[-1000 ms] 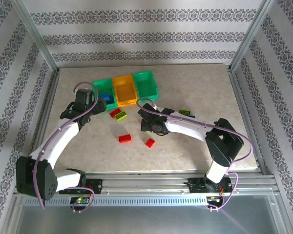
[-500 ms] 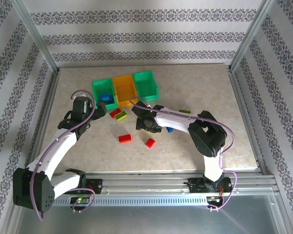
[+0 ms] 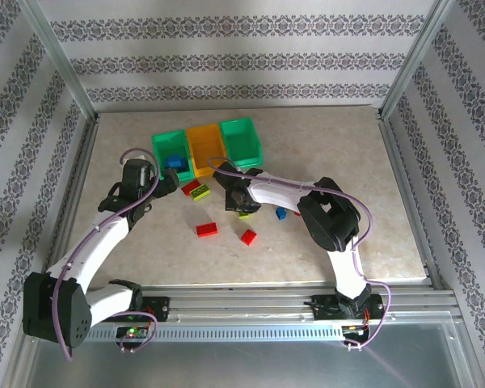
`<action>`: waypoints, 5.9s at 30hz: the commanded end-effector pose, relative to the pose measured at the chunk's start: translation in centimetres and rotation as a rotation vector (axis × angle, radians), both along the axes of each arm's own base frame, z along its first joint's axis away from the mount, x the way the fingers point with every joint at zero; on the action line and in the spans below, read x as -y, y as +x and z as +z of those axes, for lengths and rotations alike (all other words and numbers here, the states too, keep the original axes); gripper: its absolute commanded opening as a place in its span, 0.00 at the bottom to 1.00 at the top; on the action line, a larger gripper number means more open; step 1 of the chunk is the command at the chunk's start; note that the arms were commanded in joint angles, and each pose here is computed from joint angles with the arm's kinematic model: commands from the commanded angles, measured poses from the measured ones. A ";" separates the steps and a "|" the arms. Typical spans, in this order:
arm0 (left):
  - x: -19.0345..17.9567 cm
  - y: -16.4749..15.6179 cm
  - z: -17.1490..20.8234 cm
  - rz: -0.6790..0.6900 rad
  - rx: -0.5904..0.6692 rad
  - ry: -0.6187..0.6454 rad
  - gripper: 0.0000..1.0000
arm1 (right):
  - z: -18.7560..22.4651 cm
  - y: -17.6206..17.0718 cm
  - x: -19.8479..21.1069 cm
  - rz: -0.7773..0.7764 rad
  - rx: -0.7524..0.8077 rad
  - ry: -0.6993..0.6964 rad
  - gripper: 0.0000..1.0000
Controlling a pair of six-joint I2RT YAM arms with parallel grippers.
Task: Sort the legos into containers by color
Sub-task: Pick up the lego from the center of the table, then place the lego in the container, then pick up the lego from the center of the table, then place the lego in the container.
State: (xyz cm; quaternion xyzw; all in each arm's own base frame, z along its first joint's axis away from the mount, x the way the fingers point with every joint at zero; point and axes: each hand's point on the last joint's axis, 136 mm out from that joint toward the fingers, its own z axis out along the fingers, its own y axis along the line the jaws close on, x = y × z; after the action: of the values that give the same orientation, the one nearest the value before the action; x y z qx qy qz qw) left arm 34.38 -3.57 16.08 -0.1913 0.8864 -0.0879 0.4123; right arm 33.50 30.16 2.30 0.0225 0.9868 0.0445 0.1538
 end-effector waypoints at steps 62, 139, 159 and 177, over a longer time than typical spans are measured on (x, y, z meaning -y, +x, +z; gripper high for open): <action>2.2 -0.7 -1.3 -0.098 -0.063 -0.096 1.00 | 14.3 18.1 -9.6 0.293 0.519 0.108 0.60; 10.8 5.2 -13.3 0.244 -0.311 0.087 0.84 | 12.3 -2.3 18.2 -0.219 0.421 -0.034 0.98; 11.6 3.0 -11.6 0.166 -0.292 0.091 0.61 | 12.4 -2.9 19.1 -0.247 0.431 -0.033 0.98; 15.9 4.0 -2.0 -0.073 -0.079 0.147 0.62 | 12.9 -3.3 20.1 -0.279 0.450 -0.041 0.98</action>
State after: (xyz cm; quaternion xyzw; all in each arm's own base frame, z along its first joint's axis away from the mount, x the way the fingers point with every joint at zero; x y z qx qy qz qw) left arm 36.95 -19.56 12.17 -0.1704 0.9161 -0.0560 0.3586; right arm 30.63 11.39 15.45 0.1297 0.9177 0.0279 0.3745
